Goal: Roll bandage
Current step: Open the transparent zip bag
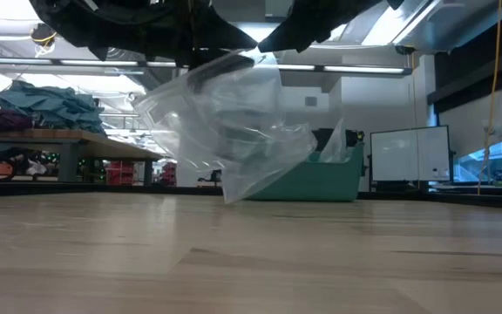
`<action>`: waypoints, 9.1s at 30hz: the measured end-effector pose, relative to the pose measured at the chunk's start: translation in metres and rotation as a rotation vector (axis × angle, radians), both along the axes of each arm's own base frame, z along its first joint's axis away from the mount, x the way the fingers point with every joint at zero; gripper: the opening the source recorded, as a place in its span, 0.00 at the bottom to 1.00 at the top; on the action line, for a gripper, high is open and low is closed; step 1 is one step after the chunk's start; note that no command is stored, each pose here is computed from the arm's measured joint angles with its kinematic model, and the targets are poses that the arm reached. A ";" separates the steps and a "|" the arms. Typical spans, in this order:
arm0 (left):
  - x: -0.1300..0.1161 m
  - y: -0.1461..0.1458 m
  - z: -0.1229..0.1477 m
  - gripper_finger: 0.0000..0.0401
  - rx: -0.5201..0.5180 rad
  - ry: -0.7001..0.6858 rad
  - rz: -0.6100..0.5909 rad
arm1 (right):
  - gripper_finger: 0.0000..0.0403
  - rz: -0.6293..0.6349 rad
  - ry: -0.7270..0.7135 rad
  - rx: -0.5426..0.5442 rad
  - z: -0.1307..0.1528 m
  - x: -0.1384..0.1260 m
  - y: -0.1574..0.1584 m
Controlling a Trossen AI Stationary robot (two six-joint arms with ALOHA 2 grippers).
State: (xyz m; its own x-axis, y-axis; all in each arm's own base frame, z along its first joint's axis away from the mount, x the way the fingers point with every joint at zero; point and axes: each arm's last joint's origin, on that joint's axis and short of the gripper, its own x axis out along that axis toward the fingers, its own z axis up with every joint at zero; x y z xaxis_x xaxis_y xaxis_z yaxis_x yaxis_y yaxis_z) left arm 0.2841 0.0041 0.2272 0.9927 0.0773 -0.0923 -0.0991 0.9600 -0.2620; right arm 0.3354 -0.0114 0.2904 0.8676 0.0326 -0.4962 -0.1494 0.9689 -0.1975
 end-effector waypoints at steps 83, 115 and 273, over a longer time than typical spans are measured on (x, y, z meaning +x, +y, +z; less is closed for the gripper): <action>-0.007 -0.002 0.003 0.04 -0.067 0.041 -0.045 | 0.00 0.039 0.083 0.028 0.004 -0.016 0.002; -0.010 -0.003 0.005 0.04 -0.105 0.054 -0.081 | 0.00 -0.009 0.316 -0.067 0.036 -0.052 0.001; -0.055 -0.003 0.052 0.41 -0.062 -0.036 -0.007 | 0.00 0.070 0.334 0.018 0.027 -0.043 0.004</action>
State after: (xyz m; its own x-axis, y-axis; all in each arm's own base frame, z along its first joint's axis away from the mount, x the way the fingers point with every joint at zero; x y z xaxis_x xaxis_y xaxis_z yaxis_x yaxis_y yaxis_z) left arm 0.2291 0.0014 0.2792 0.9960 0.0655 -0.0605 -0.0817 0.9423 -0.3247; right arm 0.2920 -0.0078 0.3173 0.6527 0.0980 -0.7512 -0.2693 0.9569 -0.1091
